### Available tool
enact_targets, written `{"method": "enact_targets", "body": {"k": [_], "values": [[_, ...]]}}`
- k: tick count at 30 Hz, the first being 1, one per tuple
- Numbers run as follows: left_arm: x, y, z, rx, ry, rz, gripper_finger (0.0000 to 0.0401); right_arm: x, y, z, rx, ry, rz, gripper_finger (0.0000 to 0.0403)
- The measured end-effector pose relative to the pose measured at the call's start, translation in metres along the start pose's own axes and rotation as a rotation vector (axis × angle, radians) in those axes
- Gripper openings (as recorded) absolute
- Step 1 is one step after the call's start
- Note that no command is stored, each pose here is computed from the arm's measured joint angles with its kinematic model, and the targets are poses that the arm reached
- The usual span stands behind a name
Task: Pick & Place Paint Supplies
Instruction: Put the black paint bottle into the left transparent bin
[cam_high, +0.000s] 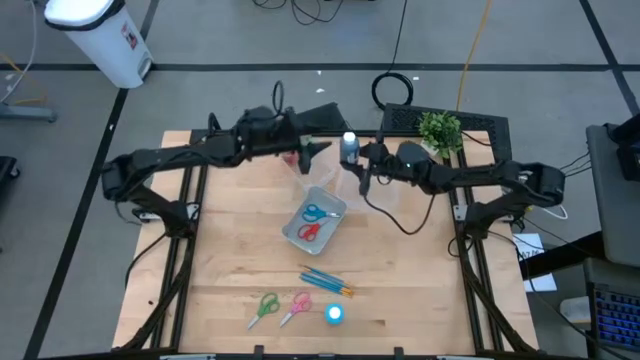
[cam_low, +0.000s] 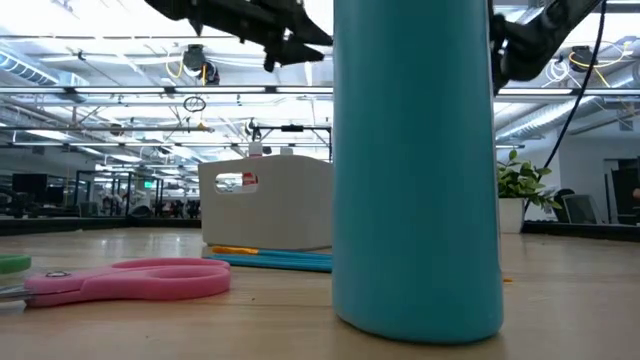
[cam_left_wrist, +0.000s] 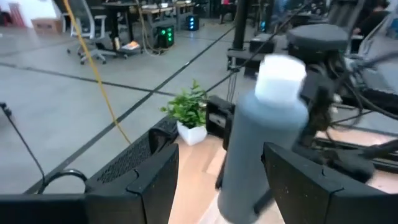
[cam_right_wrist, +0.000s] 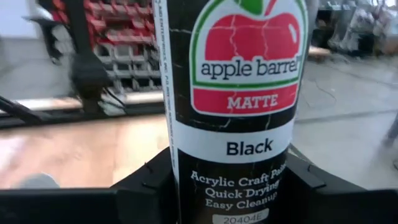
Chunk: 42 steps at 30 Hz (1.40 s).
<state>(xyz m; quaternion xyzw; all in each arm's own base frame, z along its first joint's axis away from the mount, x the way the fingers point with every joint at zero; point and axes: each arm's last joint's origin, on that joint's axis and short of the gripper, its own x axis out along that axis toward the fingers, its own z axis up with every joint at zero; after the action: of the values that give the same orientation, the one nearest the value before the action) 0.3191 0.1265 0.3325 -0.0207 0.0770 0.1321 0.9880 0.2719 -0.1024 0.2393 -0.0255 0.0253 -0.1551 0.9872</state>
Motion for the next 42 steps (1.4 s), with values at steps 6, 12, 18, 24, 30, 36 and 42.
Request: {"method": "enact_targets", "body": {"k": [6,12,18,24,30,36,42], "values": [[0.025,0.004,-0.015,0.098,0.078,-0.010,0.0239,0.000,-0.008,-0.001,0.008,0.004,-0.027,0.0168],[0.024,0.003,-0.011,0.211,0.050,-0.014,0.0239,0.004,-0.008,-0.013,0.005,0.068,-0.028,0.0169],[0.023,0.001,-0.010,0.233,0.045,-0.017,0.0239,0.015,-0.011,-0.025,0.001,0.052,-0.036,0.0169],[0.019,-0.001,0.002,0.261,-0.043,-0.017,0.0239,0.019,-0.012,-0.035,0.011,0.069,-0.031,0.0169],[0.023,-0.001,-0.004,0.244,-0.016,-0.046,0.0239,0.019,-0.010,-0.033,0.022,0.054,-0.028,0.0169],[0.027,-0.003,-0.006,0.191,-0.038,-0.129,0.0239,0.019,-0.009,-0.033,0.018,0.055,-0.024,0.0169],[0.027,-0.003,-0.005,0.182,-0.045,-0.135,0.0239,0.020,-0.005,-0.032,0.008,0.055,-0.011,0.0169]]}}
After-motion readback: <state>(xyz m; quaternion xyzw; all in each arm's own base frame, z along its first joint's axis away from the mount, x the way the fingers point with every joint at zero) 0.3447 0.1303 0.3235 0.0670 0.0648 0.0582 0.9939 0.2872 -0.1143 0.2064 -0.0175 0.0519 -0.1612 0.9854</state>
